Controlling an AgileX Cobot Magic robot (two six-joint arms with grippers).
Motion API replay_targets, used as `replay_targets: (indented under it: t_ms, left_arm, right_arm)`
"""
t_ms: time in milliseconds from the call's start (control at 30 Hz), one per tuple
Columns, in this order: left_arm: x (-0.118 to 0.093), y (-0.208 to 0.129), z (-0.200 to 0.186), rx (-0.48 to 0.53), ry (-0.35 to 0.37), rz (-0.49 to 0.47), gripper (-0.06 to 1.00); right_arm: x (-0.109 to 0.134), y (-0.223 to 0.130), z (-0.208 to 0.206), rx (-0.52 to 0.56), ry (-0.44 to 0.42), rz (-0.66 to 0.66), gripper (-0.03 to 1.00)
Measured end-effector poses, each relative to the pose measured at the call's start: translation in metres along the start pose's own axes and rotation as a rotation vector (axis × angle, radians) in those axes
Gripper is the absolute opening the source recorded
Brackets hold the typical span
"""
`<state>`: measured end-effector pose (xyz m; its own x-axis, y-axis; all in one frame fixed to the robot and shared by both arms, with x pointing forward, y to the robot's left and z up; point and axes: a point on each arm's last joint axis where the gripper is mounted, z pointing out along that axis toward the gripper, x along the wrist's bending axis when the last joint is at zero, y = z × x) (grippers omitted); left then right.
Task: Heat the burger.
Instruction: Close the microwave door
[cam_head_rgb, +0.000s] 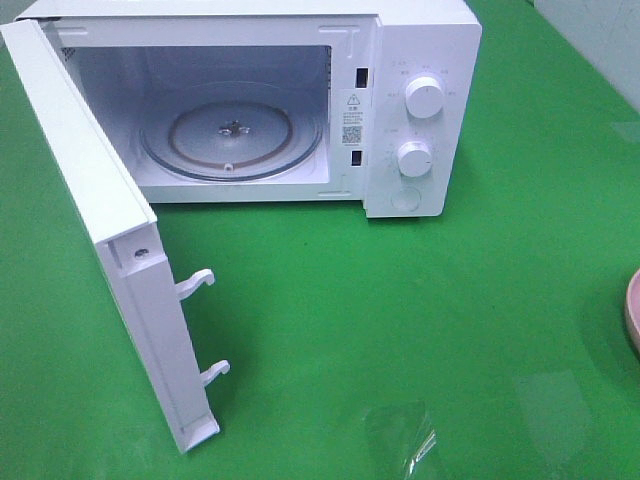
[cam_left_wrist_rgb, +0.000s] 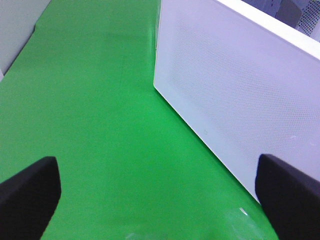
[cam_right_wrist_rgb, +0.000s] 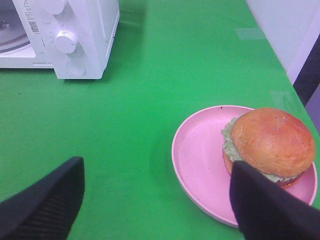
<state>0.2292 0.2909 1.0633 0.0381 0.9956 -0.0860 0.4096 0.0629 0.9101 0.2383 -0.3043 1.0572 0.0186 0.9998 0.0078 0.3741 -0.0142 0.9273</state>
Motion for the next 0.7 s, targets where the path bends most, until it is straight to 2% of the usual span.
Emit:
replay_targets:
  t_ms: [700]
  left_arm:
    - [0.0000,0.0000,0.0000,0.000,0.000,0.000,0.97]
  right_arm:
    - [0.0000,0.0000,0.0000,0.000,0.000,0.000,0.76]
